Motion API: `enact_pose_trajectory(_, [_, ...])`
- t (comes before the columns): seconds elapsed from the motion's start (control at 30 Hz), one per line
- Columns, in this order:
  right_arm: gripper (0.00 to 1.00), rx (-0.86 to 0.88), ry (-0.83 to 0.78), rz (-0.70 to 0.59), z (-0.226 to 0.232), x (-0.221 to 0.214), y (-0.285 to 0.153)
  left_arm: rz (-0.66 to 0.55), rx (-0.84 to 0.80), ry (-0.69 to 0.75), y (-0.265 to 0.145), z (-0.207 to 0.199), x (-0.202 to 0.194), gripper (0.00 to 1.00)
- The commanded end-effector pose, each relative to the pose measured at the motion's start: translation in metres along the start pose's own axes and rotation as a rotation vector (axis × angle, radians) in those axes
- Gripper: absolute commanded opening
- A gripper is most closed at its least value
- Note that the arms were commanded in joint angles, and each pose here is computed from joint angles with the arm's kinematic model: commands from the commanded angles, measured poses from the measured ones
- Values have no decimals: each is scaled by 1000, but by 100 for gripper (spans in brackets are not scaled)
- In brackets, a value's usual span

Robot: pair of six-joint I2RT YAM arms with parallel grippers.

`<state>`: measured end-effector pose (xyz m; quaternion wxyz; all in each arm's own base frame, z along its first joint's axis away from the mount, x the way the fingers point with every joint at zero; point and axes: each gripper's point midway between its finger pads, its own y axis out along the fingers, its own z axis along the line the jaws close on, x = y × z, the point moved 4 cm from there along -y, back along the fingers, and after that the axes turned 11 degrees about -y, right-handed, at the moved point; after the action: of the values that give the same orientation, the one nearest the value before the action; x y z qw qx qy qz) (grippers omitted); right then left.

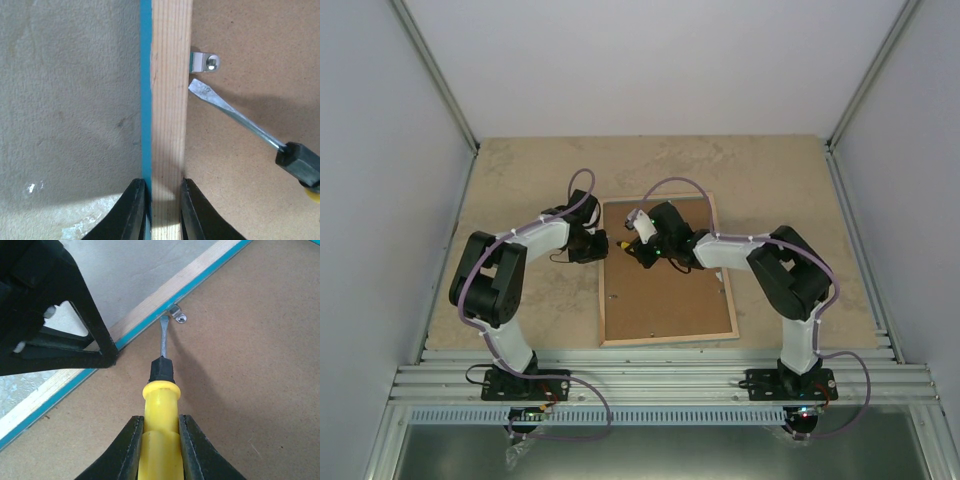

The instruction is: Take the photo out of the frame

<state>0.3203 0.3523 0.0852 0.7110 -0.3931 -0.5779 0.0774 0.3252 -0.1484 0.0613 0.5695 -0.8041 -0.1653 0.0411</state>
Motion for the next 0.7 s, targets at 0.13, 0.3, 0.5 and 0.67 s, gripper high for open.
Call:
enact_pose_trajectory(0.13, [1,-1,-2,-6,-6,3,9,58,1,0,6,3,-10,10])
enact_pose_trajectory(0.3, [1,-2,11,-10,-8,3,11,69,2,5,7,4,-12,9])
enact_pose_trajectory(0.5, [0,-41,31,-17,-14,6,13,76,0,12,8,4,-15,5])
enact_pose_trajectory(0.67, [1,-78,42,-25,-20,9,10,77,1,10,7,4,-17,4])
